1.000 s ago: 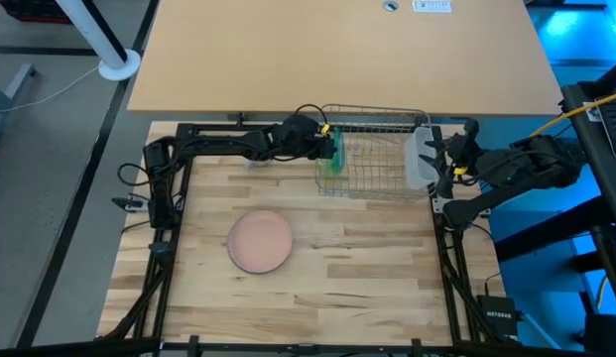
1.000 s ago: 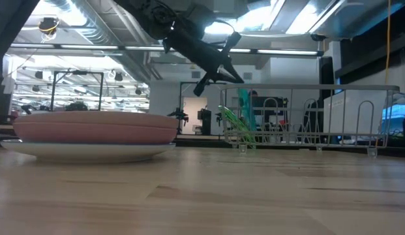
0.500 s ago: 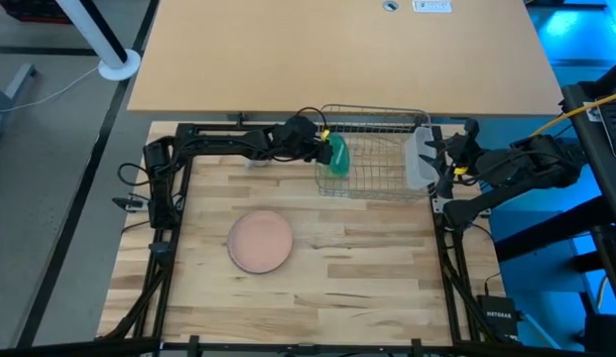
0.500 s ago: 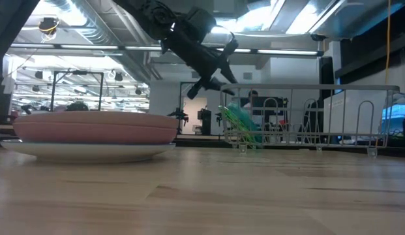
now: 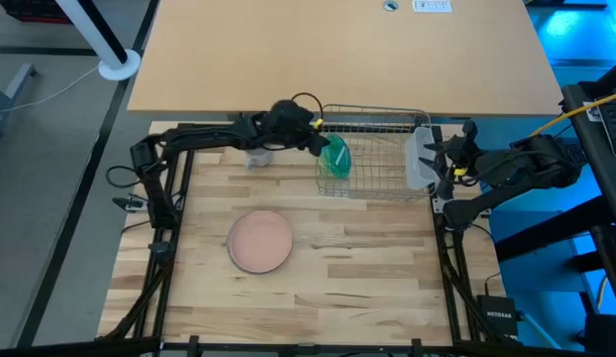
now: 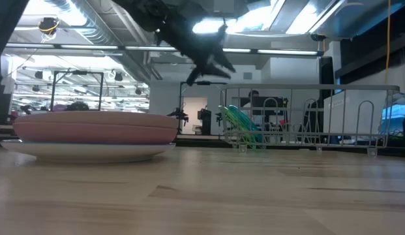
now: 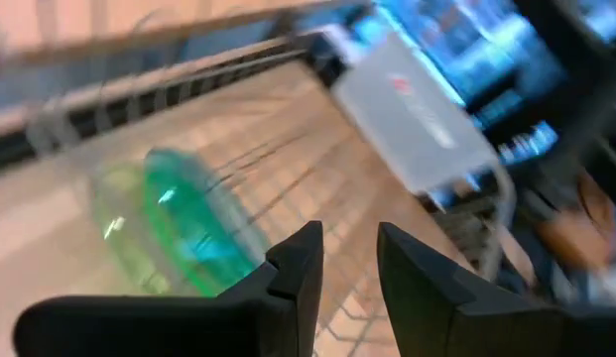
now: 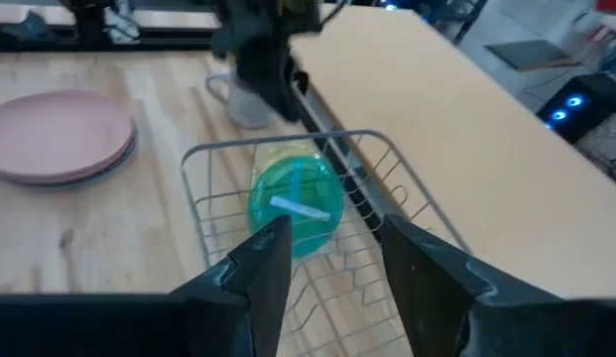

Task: Sort dishes
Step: Put the light pink plate into the dish rack

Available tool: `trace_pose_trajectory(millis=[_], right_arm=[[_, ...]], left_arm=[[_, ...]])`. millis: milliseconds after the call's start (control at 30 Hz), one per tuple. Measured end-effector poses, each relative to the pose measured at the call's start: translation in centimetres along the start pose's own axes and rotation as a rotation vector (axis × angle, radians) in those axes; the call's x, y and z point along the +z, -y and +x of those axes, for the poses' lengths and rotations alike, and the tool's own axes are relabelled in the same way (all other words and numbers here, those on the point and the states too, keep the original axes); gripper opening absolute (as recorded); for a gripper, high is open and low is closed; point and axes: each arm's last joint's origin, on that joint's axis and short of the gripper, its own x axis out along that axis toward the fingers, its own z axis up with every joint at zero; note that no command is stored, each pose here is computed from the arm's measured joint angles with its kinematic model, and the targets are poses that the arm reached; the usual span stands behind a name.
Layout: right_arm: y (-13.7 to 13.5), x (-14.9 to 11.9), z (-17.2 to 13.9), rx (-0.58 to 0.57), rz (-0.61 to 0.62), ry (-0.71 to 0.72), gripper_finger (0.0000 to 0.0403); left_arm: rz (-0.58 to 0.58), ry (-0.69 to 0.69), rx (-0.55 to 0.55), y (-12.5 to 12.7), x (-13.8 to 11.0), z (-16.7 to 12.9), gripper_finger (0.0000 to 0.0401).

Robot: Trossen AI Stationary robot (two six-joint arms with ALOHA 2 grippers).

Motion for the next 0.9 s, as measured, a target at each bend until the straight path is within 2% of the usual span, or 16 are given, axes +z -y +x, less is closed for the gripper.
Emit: trace_pose_trajectory(millis=[133, 200, 267, 467, 600, 733, 900], right_arm=[[-0.1, -0.3, 0.0, 0.061, 0.016, -0.037, 0.0163], [-0.3, -0.4, 0.0, 0.093, 0.047, -0.056, 0.0163], [-0.6, -0.7, 0.4, 0.113, 0.061, -0.077, 0.0163], [-2.5, -2.4, 2.7, 0.118, 0.035, -0.147, 0.0163], [-4.4, -3.5, 4.8, 0.179, 0.045, -0.176, 0.0163], [-6.7, -4.3, 6.9, 0.283, 0.061, -0.199, 0.0163], [-8.8, -4.6, 8.8, 0.378, 0.071, -0.223, 0.0163]], left_arm=[[0.179, -0.071, -0.172, 2.1, 0.6, -3.0, 0.0081], [0.257, -0.161, -0.265, 3.6, -0.2, -4.4, 0.0078], [0.300, -0.286, -0.307, 5.1, -1.8, -5.7, 0.0074], [0.311, -0.663, -0.283, 9.1, -8.1, -8.6, 0.0068], [0.284, -0.844, -0.253, 11.4, -12.0, -9.8, 0.0068], [0.298, -0.896, -0.230, 13.6, -15.0, -10.8, 0.0070], [0.339, -0.798, -0.068, 15.0, -17.1, -11.8, 0.0095]])
